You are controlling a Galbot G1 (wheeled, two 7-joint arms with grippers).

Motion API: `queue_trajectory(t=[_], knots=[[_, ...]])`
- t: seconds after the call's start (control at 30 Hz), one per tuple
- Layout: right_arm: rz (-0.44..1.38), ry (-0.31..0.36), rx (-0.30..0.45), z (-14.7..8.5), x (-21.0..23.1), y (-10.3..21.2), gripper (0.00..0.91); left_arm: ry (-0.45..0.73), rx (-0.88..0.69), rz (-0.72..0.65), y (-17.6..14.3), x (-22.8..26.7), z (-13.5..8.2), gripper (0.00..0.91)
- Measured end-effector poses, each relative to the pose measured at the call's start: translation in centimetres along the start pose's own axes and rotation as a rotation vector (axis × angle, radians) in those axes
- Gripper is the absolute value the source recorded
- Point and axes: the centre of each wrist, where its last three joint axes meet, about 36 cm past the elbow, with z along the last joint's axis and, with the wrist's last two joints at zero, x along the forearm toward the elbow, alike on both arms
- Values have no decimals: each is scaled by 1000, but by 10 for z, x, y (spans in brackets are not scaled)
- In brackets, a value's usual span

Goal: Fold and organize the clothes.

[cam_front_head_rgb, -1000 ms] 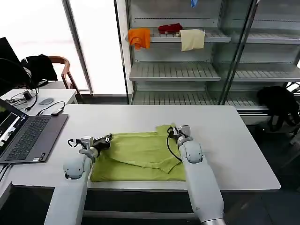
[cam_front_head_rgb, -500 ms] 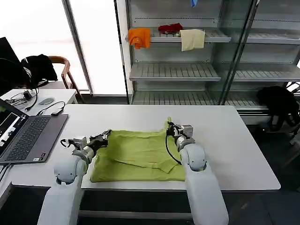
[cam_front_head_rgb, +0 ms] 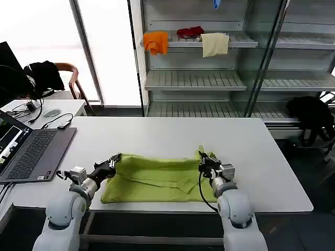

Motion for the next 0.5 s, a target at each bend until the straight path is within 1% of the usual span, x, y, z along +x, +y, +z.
queue_trajectory(t=[0.37,0.5], knots=[[15,29,8,15,32,-1,0,28,-23,17,-5,22,21,10],[28,41,12,19,38,-3,0,28,-54,20,-3,25,23,20]])
